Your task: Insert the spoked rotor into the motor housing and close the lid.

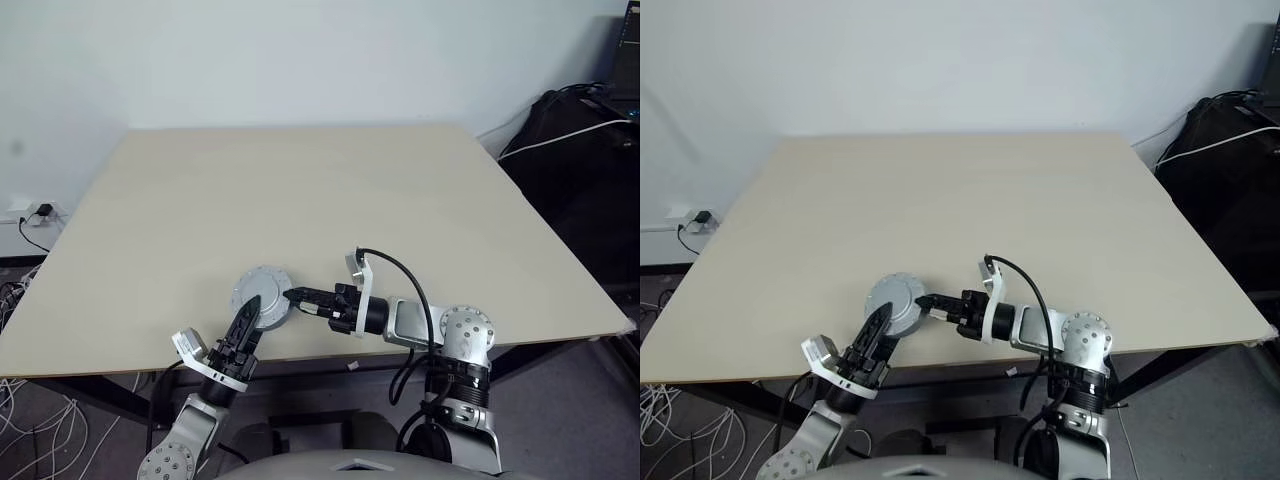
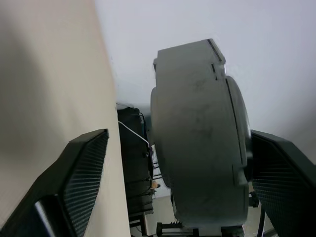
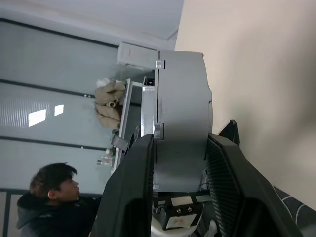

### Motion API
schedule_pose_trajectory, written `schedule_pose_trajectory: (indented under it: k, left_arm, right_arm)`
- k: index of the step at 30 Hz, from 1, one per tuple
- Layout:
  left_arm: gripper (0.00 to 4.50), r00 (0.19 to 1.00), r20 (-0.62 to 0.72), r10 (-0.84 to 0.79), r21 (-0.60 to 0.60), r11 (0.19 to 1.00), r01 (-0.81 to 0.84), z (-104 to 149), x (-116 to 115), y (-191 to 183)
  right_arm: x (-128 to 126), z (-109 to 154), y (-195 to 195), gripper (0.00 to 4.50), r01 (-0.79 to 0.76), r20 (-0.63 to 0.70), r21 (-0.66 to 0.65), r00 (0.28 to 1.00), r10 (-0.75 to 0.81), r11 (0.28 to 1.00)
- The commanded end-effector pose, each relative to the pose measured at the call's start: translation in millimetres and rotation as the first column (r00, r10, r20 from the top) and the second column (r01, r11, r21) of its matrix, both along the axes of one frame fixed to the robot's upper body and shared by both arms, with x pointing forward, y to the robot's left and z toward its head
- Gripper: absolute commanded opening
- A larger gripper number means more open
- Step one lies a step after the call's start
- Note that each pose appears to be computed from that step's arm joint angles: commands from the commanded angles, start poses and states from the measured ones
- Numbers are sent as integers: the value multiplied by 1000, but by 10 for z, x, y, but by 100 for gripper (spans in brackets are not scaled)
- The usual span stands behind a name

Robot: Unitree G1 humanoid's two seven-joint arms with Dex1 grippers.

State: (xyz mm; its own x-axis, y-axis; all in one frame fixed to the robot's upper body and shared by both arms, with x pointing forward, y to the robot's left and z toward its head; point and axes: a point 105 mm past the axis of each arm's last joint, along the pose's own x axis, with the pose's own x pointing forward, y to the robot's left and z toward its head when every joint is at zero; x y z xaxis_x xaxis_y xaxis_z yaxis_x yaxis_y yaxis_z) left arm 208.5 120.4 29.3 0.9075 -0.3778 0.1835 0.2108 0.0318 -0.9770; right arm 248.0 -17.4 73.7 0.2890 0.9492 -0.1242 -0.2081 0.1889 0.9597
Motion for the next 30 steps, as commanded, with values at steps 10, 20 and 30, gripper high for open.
schedule_pose_trajectory:
  k: [10,20,30]
  left_arm:
    - [230,999,39,-1,-45,999,3,97,37,-73]
    - [221,999,34,2,-34,999,-1,95,37,-73]
    - [216,999,32,5,-27,1000,-4,89,36,-77]
  right_arm:
    - [-165,78,202,123,-44,16,81,999,43,996]
    - [-129,64,190,287,-12,38,65,999,10,998]
    - [-115,39,181,450,0,36,47,999,-2,999]
